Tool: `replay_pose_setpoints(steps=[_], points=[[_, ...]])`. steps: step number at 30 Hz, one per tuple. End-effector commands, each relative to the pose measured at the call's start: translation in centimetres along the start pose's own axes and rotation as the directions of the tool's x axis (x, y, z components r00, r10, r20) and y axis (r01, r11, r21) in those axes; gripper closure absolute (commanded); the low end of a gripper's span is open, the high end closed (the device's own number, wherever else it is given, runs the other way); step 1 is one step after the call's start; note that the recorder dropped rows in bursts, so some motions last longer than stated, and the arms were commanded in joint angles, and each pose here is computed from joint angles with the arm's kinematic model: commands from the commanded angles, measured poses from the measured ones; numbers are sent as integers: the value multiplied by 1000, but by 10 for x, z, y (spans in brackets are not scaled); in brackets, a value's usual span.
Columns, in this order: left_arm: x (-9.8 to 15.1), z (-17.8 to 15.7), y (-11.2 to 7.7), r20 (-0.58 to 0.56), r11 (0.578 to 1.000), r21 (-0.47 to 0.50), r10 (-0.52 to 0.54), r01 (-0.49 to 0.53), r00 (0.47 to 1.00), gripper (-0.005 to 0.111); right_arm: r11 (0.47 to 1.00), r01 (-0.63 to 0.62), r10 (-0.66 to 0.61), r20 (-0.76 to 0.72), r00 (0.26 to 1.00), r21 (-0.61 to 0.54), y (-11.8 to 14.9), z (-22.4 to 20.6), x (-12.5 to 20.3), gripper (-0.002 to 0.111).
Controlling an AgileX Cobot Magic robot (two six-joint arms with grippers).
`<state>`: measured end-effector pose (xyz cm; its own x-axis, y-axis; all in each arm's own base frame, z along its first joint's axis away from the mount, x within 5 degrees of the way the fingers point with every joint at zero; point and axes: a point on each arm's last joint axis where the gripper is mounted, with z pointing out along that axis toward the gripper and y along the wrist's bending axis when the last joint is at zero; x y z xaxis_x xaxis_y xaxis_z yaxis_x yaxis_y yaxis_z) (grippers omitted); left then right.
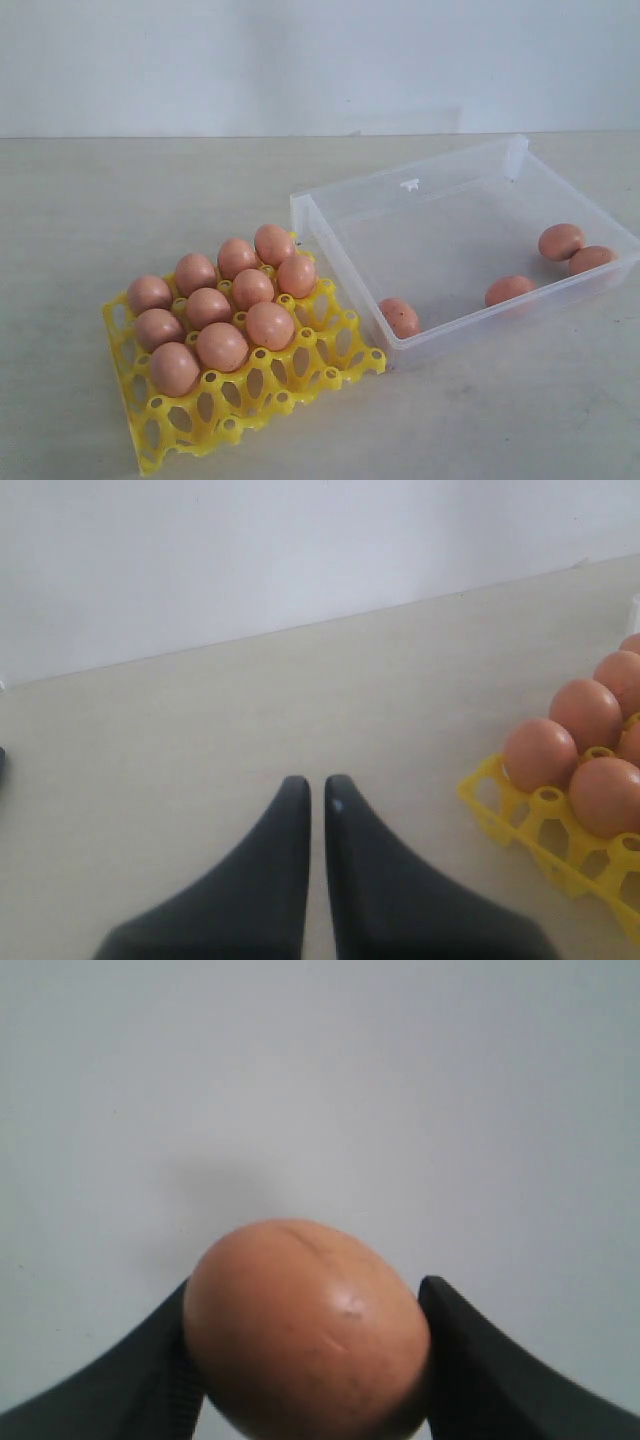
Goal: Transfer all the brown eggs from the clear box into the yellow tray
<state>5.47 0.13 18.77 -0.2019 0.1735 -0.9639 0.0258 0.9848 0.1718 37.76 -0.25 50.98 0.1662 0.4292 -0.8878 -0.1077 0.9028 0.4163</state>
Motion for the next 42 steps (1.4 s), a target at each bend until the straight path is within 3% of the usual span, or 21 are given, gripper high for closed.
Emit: replay_pose_setpoints(steps=[1,4,7,11,15,22,24,25,28,29,31,33,35,39,42], points=[[1,0,-1,2,1000,8,-3,3,1000,102,982,-189,189,5,982,-14,2,-2,-4,109],[1,0,-1,2,1000,8,-3,3,1000,102,972,-233,233,4,972,-18,2,-2,-4,109],[1,0,-1,2,1000,8,-3,3,1000,102,982,-187,188,43,981,-18,2,-2,-7,109],[1,0,-1,2,1000,8,-3,3,1000,102,999,-51,50,129,990,4,0,-2,-15,109],[1,0,-1,2,1000,8,-3,3,1000,102,998,69,-70,126,990,11,2,-6,-18,109],[1,0,-1,2,1000,8,-3,3,1000,102,962,274,-273,146,951,11,16,-14,-25,109],[1,0,-1,2,1000,8,-3,3,1000,102,888,459,-457,145,878,20,23,-16,-24,109],[1,0,-1,2,1000,8,-3,3,1000,102,795,607,-603,139,786,15,31,-18,-22,109],[1,0,-1,2,1000,8,-3,3,1000,102,646,762,-755,104,647,-47,42,-21,-15,109],[1,0,-1,2,1000,8,-3,3,1000,102,534,837,-836,76,544,-122,46,-22,-5,109],[1,0,-1,2,1000,8,-3,3,1000,102,372,882,-915,43,400,-287,49,-25,12,109],[1,0,-1,2,1000,8,-3,3,1000,102,393,837,-905,1,426,-381,49,-28,21,109],[1,0,-1,2,1000,8,-3,3,1000,102,486,780,-858,-47,511,-394,49,-28,23,109],[1,0,-1,2,1000,8,-3,3,1000,102,781,590,-608,-35,793,-204,47,-23,4,109],[1,0,-1,2,1000,8,-3,3,1000,102,909,396,-396,27,918,-126,45,-21,-8,109]])
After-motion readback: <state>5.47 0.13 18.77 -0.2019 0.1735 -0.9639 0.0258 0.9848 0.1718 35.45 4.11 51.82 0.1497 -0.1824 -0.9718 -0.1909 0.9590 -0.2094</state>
